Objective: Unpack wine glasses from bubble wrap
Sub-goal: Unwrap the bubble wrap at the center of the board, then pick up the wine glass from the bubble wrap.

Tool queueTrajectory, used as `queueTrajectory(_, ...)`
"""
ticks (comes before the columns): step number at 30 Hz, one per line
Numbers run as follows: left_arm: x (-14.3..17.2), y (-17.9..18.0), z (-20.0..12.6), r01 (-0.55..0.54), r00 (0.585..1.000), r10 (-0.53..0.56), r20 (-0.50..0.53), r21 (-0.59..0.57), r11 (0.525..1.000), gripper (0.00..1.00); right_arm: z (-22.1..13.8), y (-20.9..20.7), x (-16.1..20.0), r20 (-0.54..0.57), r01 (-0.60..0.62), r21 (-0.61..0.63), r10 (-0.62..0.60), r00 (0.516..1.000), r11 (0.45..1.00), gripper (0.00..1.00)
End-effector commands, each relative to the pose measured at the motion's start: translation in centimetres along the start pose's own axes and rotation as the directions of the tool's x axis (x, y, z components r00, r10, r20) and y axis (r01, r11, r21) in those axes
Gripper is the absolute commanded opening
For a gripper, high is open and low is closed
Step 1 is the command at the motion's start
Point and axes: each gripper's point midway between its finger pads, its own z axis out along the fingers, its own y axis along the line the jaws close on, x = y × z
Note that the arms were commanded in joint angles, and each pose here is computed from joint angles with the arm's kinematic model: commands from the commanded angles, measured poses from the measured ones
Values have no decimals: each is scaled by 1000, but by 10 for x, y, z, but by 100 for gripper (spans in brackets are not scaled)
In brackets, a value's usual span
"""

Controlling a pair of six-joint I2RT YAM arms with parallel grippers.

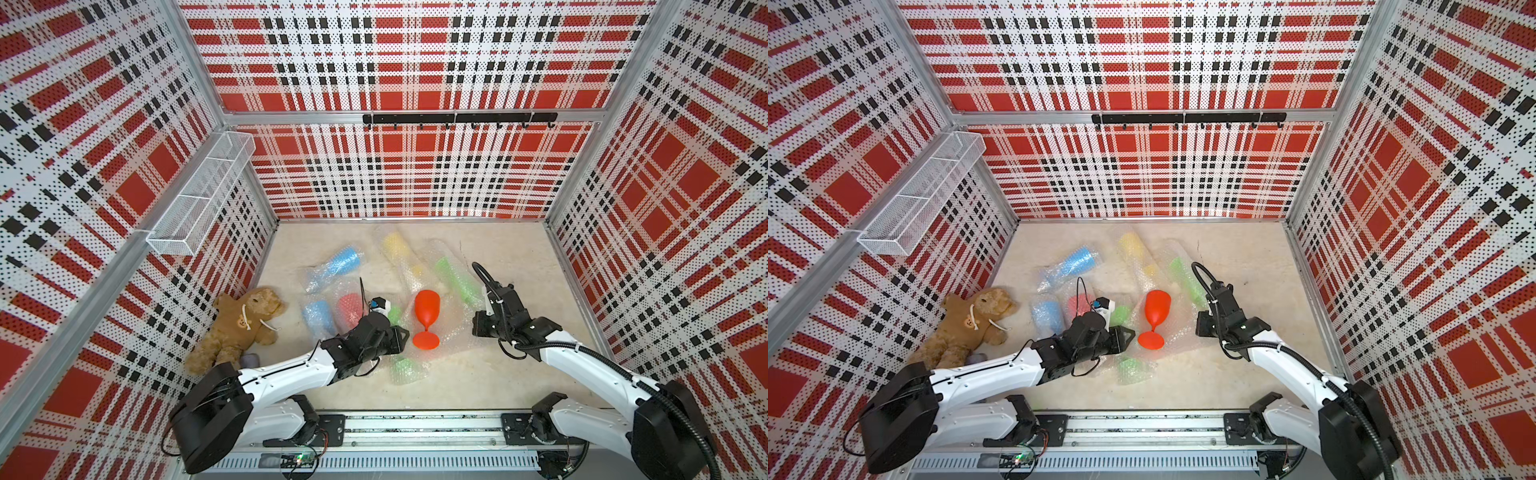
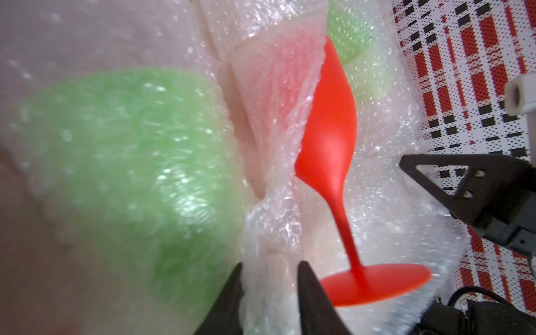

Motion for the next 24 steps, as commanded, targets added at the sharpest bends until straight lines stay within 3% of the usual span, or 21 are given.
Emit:
queueTrajectory(1,-7,-10,-8,-26,999,26,23,17,1000,48,-3,-14,-2,1,6,72,-6,1000,997,0)
queueTrajectory(7,-26,-11,-27,9,997,-11,82,19,1000,64,-3,-16,-5,-15,7,106,-5,1000,994,0)
queueTrajectory(10,-49,-23,-44,-14,990,11,141,17,1000,69,-19,-13,-22,19,12,125,-14,1000,992,35)
queueTrajectory(12,-68,-32,-58,-52,981,51,189,-1,999,71,-36,-13,-40,67,12,152,-22,998,988,51)
queueTrajectory(16,-108,-56,-93,-151,940,154,304,-32,988,74,-67,10,-66,84,110,126,-121,989,986,65)
queueTrajectory(20,-135,-54,-111,-222,881,256,399,-129,966,75,-58,62,-48,-88,187,-52,-191,978,981,70)
queueTrajectory(24,-145,-37,-111,-237,846,308,435,-210,948,74,-33,94,-26,-300,162,-129,-194,934,978,80)
